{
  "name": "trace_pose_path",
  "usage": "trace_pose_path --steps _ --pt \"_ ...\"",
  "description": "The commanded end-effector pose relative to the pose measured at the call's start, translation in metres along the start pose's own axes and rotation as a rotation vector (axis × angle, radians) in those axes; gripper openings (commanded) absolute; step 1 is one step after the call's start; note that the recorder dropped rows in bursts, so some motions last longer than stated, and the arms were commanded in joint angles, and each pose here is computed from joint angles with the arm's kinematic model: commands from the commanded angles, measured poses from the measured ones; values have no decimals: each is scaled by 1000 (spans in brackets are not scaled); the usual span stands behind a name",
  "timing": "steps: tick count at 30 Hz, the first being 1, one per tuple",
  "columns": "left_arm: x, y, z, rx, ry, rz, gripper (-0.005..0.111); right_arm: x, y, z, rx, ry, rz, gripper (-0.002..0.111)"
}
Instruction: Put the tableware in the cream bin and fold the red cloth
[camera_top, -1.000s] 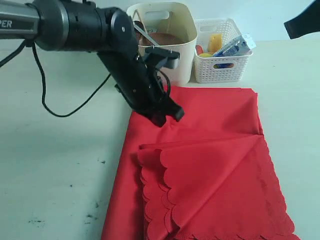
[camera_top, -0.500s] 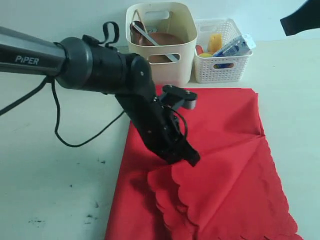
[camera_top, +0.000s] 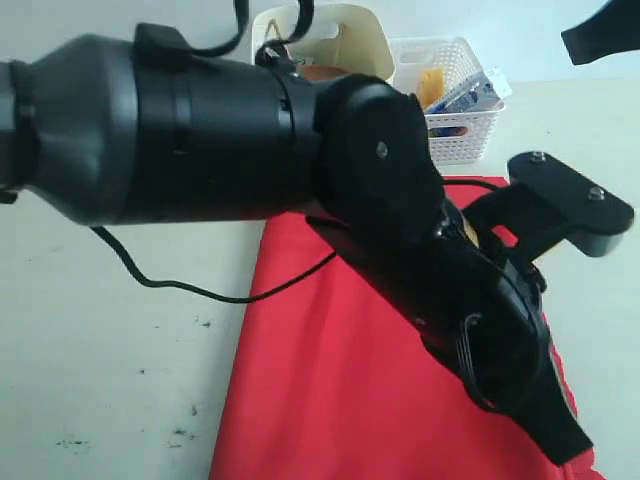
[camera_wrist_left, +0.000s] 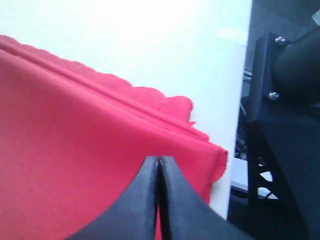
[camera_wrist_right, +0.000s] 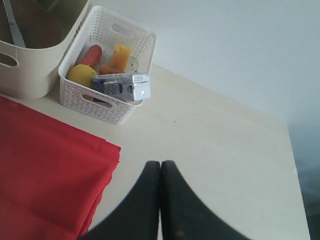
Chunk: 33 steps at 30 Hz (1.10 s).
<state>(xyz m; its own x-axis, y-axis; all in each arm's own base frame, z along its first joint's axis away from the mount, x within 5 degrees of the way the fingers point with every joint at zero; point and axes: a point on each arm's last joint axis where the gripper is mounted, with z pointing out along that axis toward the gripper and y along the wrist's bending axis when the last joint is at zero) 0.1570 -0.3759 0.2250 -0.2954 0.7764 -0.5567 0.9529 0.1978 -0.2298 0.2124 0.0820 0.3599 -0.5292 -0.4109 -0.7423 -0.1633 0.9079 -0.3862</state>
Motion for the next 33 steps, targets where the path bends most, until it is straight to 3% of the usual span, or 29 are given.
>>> trace_pose_path --steps 1,6,13,21,27,33 --pt "5 26 -28 -101 24 -59 3 0 1 0 -14 -9 63 0" --pt "22 58 -65 -213 18 -152 3 3 20 13 -126 61 163 0" --pt "69 87 -137 -357 -90 -314 3 14 82 67 -375 258 139 0" --pt "141 89 -209 -551 -228 -483 3 57 141 135 -482 533 90 0" --pt "179 85 -227 -650 -270 -577 3 89 164 169 -467 658 41 0" --pt "196 86 -228 -700 -247 -593 3 113 169 186 -417 745 -87 0"
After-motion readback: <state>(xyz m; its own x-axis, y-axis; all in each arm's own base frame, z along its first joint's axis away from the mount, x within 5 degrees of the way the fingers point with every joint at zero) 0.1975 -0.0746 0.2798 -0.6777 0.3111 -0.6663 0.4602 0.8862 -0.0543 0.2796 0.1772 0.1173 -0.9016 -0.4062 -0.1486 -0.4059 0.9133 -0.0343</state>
